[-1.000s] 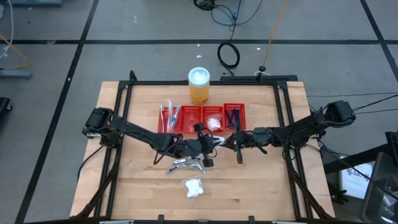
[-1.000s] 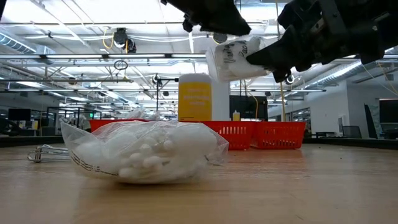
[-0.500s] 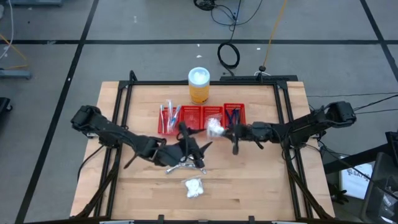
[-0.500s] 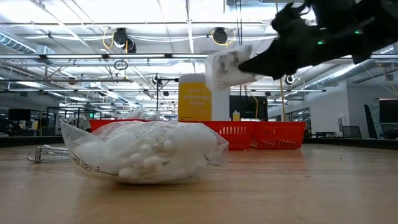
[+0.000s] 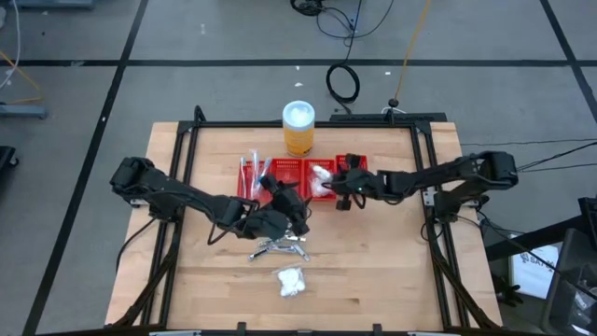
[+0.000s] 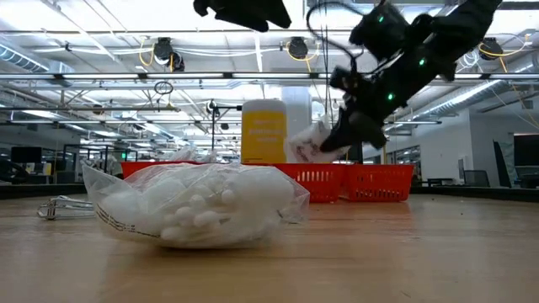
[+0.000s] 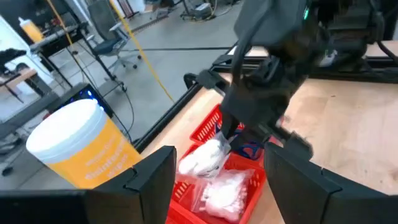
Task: Pick & Place Travel size toiletries
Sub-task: Put the cotton pack into the middle right red basket
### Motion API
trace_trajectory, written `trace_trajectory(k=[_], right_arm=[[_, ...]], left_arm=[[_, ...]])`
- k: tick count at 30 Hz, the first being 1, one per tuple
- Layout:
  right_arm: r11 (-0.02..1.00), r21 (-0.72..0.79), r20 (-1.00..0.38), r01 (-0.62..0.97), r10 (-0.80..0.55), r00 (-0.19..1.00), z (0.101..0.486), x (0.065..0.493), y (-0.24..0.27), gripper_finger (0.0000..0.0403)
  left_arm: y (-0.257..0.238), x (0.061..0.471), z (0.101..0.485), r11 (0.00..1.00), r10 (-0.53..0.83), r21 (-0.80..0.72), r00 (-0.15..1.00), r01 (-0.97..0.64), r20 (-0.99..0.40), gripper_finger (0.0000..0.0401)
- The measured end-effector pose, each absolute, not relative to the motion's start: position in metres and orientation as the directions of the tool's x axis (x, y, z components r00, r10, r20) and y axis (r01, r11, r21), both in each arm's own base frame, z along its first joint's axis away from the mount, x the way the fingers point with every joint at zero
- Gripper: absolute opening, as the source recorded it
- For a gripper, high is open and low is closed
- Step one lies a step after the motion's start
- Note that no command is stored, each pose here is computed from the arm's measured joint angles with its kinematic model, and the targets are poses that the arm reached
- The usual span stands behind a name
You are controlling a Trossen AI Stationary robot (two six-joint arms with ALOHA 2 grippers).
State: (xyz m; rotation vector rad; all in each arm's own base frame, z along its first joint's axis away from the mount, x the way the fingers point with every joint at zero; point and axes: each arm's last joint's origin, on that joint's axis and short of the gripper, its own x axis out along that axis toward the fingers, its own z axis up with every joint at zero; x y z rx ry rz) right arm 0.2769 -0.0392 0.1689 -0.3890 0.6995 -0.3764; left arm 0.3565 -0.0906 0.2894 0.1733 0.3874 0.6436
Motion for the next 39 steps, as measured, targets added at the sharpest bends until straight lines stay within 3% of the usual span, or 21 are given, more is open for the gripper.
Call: trace_trajectory(k=[6, 19, 27, 34, 39], right_arm=[[0.851, -0.501, -0.580, 0.158, -0.465, 0.669, 0.154, 0.281, -0.044, 0.0033], [0.842, -0.523, -0.484, 0.131, -0.420, 0.767, 0.185, 0.276, -0.024, 0.0157], [0.831, -0.552, -0.558, 0.065, -0.427, 0.711, 0.178, 0.269, -0.025, 0.0203], [0.687, -0.661, -0.390, 0.301, -0.658, 0.644, 0.191, 0.272, -0.032, 0.0240], [0.711, -0.632, -0.364, 0.308, -0.623, 0.692, 0.195, 0.275, -0.031, 0.0243]], left_arm=[[-0.085, 0.358, 0.286, 0.810, 0.586, 0.235, 0.737, -0.537, -0.338, 0.0228], [-0.085, 0.357, 0.285, 0.812, 0.584, 0.242, 0.733, -0.531, -0.348, 0.0227], [-0.085, 0.357, 0.284, 0.812, 0.584, 0.234, 0.732, -0.536, -0.351, 0.0228], [-0.085, 0.357, 0.284, 0.811, 0.584, 0.230, 0.732, -0.537, -0.351, 0.0228], [-0.085, 0.357, 0.284, 0.811, 0.584, 0.230, 0.732, -0.537, -0.351, 0.0228]])
